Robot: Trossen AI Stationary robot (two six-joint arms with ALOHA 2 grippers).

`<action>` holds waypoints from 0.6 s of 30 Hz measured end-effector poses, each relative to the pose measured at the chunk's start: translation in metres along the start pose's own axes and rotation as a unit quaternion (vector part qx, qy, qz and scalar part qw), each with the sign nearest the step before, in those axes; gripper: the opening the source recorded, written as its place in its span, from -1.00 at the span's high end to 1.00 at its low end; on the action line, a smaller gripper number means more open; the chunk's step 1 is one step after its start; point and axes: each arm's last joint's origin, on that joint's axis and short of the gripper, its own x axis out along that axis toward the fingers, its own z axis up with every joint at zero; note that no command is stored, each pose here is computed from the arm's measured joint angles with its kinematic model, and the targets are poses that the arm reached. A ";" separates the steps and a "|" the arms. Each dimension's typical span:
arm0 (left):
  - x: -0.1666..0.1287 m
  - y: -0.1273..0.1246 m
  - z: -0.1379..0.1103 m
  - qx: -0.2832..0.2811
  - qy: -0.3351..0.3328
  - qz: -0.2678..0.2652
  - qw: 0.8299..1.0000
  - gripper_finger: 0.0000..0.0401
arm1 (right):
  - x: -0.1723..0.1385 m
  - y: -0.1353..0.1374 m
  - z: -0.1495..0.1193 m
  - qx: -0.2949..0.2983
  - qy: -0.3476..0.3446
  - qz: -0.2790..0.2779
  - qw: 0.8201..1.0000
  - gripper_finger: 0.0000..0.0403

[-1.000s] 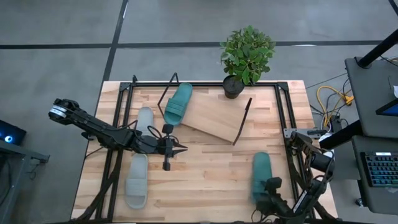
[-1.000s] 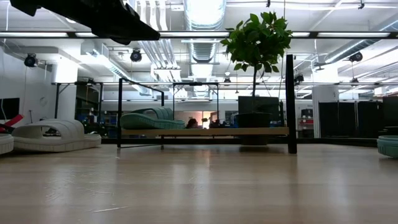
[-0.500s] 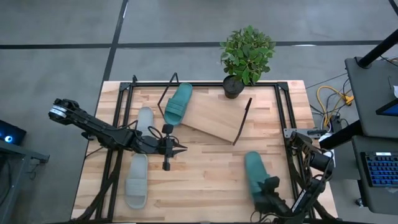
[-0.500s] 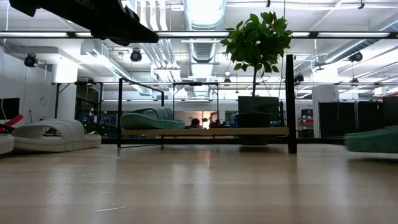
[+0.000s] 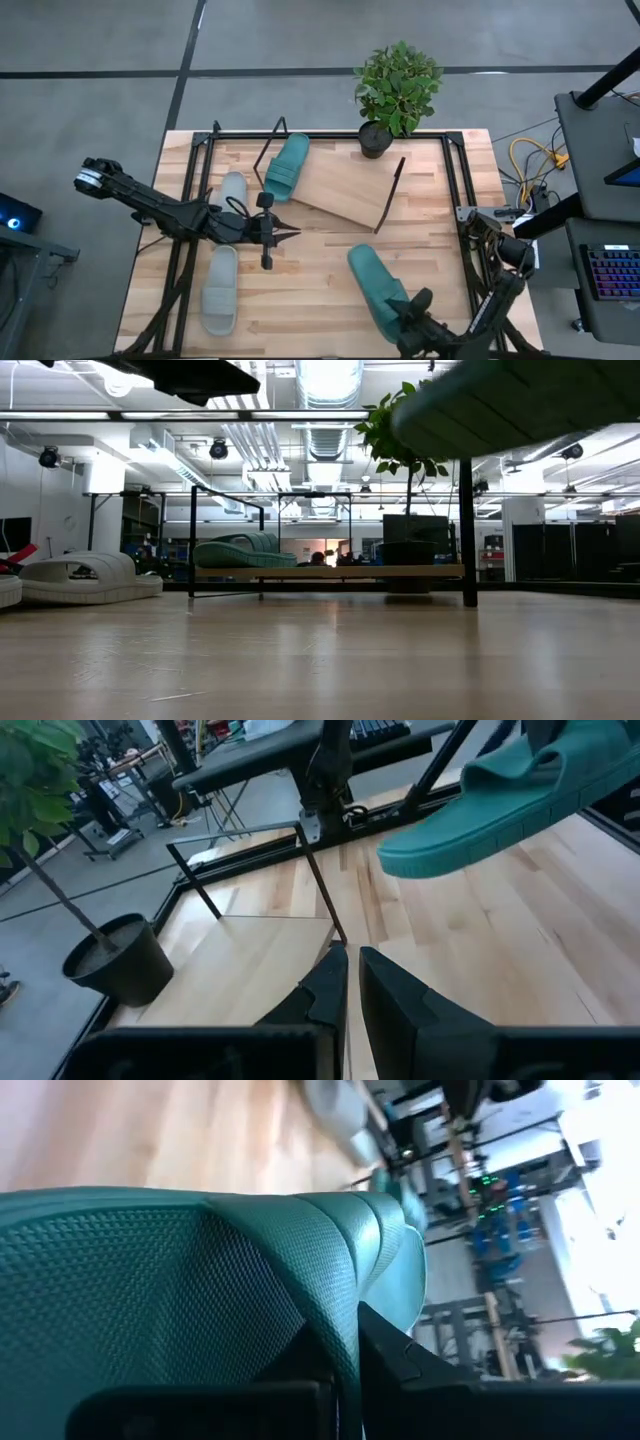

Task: Pick and place slides into the shelf
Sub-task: Put the green slipper on the shelf

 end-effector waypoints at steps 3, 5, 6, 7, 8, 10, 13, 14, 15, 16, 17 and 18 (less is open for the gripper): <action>-0.002 0.001 -0.001 0.001 0.001 0.004 1.000 0.92 | 0.013 -0.012 0.009 0.006 -0.004 -0.024 1.000 0.96; -0.002 0.001 0.000 0.007 -0.002 0.004 1.000 0.92 | 0.022 -0.019 0.015 0.004 0.001 -0.033 0.999 0.96; -0.002 0.001 0.000 0.016 -0.002 0.004 1.000 0.92 | 0.026 -0.023 0.017 0.005 0.002 -0.038 0.999 0.96; -0.002 0.001 0.000 0.022 -0.001 0.004 1.000 0.92 | 0.029 -0.026 0.019 0.007 0.003 -0.042 0.999 0.96; -0.002 0.001 -0.001 0.025 0.000 0.004 1.000 0.92 | 0.032 -0.030 0.021 0.008 0.004 -0.046 0.999 0.96; -0.002 0.001 -0.001 0.037 0.000 0.004 0.999 0.92 | 0.037 -0.038 0.025 0.015 0.004 -0.055 0.998 0.96; -0.002 0.001 -0.001 0.067 0.000 0.003 0.998 0.92 | 0.041 -0.051 0.027 0.024 -0.005 -0.073 0.997 0.96; -0.002 0.001 -0.001 0.080 -0.001 0.003 0.997 0.92 | 0.042 -0.056 0.028 0.028 -0.007 -0.078 0.997 0.96; -0.002 0.001 0.000 0.098 -0.002 0.004 0.995 0.92 | 0.042 -0.060 0.028 0.034 -0.010 -0.082 0.996 0.96; -0.002 0.001 0.001 0.119 -0.006 0.005 0.993 0.92 | 0.042 -0.066 0.028 0.040 -0.010 -0.084 0.996 0.96; -0.002 0.001 0.001 0.144 -0.009 0.006 0.990 0.92 | 0.042 -0.071 0.029 0.046 -0.010 -0.084 0.995 0.96; -0.001 0.001 0.002 0.170 -0.013 0.008 0.985 0.92 | 0.043 -0.076 0.029 0.056 -0.009 -0.084 0.995 0.96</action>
